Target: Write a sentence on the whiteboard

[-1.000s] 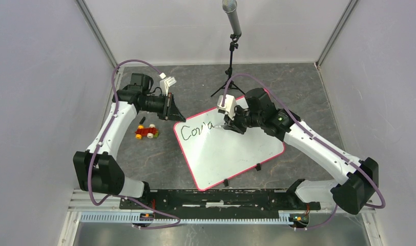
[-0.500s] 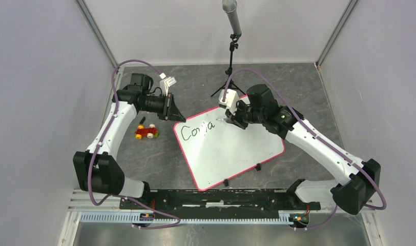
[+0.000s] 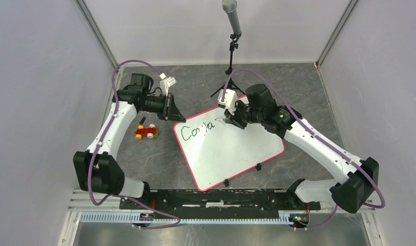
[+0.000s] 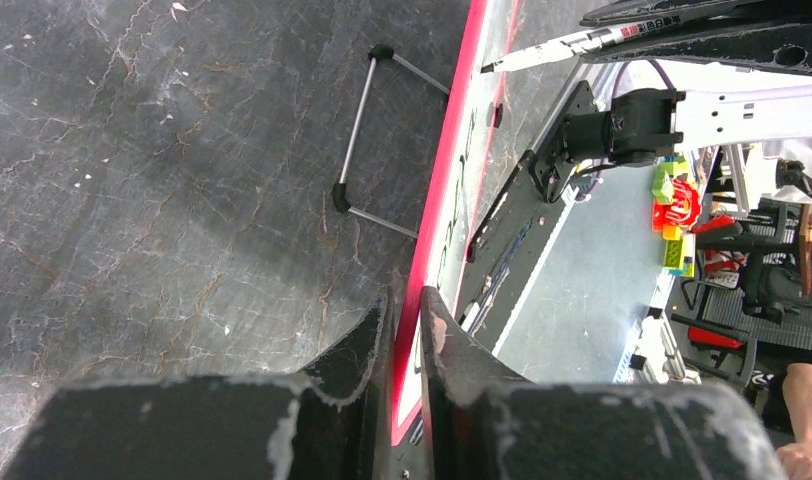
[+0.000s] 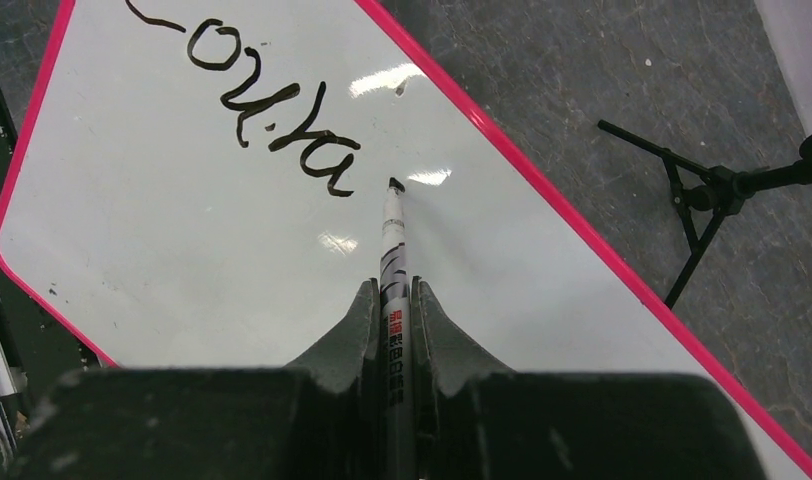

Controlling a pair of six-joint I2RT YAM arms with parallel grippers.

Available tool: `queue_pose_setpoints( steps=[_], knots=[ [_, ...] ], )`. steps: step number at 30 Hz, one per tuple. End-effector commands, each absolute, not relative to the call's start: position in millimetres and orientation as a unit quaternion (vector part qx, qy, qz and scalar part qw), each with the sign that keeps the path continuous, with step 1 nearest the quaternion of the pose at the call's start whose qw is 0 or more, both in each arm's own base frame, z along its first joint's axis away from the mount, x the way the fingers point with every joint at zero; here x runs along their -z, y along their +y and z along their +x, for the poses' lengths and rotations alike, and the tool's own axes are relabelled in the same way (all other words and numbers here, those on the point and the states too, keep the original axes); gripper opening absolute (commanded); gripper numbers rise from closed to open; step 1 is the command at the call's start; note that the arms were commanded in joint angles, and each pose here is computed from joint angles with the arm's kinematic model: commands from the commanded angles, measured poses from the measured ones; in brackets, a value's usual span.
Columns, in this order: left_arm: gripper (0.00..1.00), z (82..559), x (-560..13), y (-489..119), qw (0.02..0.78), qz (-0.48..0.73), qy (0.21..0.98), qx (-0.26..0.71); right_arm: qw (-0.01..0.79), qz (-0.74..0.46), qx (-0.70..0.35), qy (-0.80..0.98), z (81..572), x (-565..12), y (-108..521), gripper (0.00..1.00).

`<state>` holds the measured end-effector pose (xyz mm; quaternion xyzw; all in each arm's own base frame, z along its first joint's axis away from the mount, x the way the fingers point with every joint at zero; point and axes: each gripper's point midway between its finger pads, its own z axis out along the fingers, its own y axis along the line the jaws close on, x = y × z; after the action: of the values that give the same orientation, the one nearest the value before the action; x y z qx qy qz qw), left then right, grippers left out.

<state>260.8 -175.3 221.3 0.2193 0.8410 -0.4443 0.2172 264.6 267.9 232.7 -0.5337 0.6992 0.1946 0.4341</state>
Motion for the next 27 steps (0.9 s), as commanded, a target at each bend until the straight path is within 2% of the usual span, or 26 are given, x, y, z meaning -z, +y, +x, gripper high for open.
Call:
queue_pose_setpoints(
  steps=[1, 14, 27],
  knots=[
    [0.02, 260, -225, -181, 0.222, 0.241, 0.833, 0.445, 0.447, -0.535, -0.211, 0.685, 268, -243, 277, 0.00],
    [0.02, 261, -224, -182, 0.220, 0.242, 0.834, 0.446, 0.421, -0.546, -0.210, 0.693, 249, -220, 264, 0.00],
    [0.02, 261, -224, -181, 0.220, 0.241, 0.834, 0.444, 0.454, -0.535, -0.171, 0.692, 276, -245, 260, 0.00]
  ],
)
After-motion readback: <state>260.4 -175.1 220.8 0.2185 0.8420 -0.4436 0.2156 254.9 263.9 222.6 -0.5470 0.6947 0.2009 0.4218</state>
